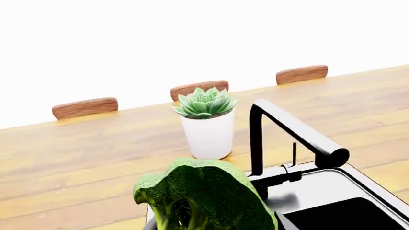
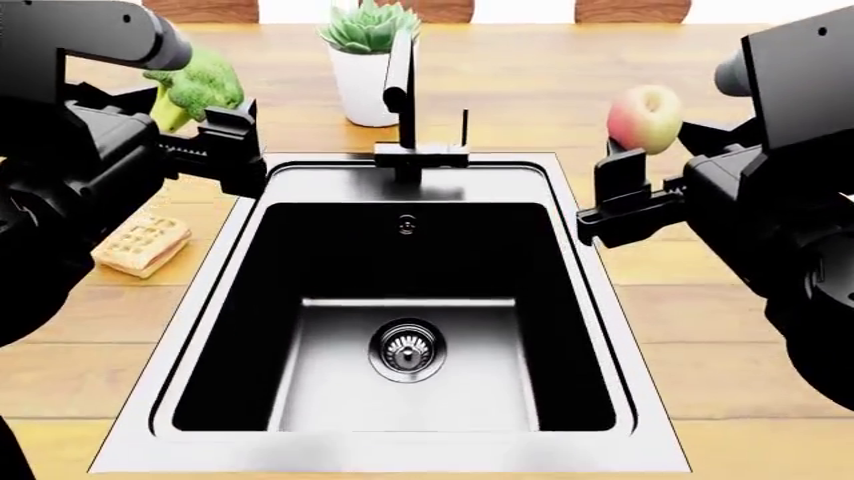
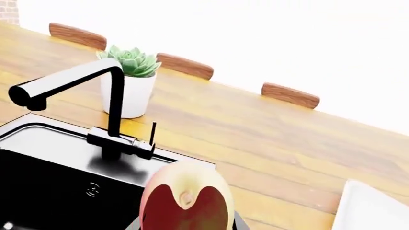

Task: Pick up the fruits and vegetables and place them in the sink. Turn on the sink faucet to wash them. Then turn the sink off and put them in the tray.

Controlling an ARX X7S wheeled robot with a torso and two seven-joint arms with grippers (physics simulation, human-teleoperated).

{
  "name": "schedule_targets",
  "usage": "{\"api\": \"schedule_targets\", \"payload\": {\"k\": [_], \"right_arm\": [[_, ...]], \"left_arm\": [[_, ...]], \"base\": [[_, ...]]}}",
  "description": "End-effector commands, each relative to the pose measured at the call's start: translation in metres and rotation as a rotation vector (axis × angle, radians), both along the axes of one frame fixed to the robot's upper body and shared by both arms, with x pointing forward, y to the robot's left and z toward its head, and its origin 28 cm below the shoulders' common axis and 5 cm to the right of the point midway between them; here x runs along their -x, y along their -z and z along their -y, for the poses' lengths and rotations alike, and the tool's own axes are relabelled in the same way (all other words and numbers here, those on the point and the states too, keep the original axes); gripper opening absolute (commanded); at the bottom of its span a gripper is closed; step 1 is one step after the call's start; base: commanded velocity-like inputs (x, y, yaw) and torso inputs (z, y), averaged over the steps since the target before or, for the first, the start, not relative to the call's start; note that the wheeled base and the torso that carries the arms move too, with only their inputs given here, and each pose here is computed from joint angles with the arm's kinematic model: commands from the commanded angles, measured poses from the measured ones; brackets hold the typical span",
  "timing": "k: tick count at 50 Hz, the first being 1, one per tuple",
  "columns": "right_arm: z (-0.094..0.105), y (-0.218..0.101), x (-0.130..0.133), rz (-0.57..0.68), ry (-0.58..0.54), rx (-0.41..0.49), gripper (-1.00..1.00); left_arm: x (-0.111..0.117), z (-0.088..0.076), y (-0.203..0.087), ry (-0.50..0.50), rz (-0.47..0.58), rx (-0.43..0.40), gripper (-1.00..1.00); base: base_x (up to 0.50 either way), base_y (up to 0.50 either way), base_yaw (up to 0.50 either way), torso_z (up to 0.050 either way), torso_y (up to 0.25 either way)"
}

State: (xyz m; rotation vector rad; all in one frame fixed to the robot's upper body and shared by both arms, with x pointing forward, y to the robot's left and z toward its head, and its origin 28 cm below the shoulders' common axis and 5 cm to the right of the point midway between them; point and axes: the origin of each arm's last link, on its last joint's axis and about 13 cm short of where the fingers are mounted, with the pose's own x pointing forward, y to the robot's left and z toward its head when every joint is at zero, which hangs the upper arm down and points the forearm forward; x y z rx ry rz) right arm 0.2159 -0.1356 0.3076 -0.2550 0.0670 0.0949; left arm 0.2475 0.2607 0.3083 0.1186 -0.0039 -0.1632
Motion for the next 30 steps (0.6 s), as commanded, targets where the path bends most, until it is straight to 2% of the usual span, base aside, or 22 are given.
{"api": "schedule_targets", "payload": {"k": [1, 7, 15, 21, 30], "right_arm": [[0.001, -0.003, -0.001, 0.009, 0.003, 0.019, -1.00], [-0.001, 0.003, -0.004, -0.009, -0.006, 0.026, -1.00], [-0.009, 0.017, -0.006, -0.041, -0.046, 0.037, -1.00], [-0.013, 0.025, -0.009, -0.059, -0.066, 0.039, -1.00], [-0.014, 0.028, -0.010, -0.063, -0.067, 0.032, -1.00]], "left_arm": [[-0.002, -0.001, -0.002, -0.007, -0.006, -0.010, -1.00], [-0.003, -0.002, 0.005, -0.003, -0.026, -0.007, -1.00], [-0.006, 0.002, 0.026, 0.029, -0.086, -0.013, -1.00], [-0.008, 0.008, 0.056, 0.065, -0.163, -0.027, -1.00], [-0.008, 0.023, 0.089, 0.151, -0.260, -0.047, -1.00]], "base": [[0.50, 0.00, 0.00, 0.000, 0.000], [0.43, 0.00, 0.00, 0.000, 0.002], [0.00, 0.00, 0.00, 0.000, 0.002], [0.00, 0.00, 0.00, 0.000, 0.000], [0.00, 0.00, 0.00, 0.000, 0.001]]}}
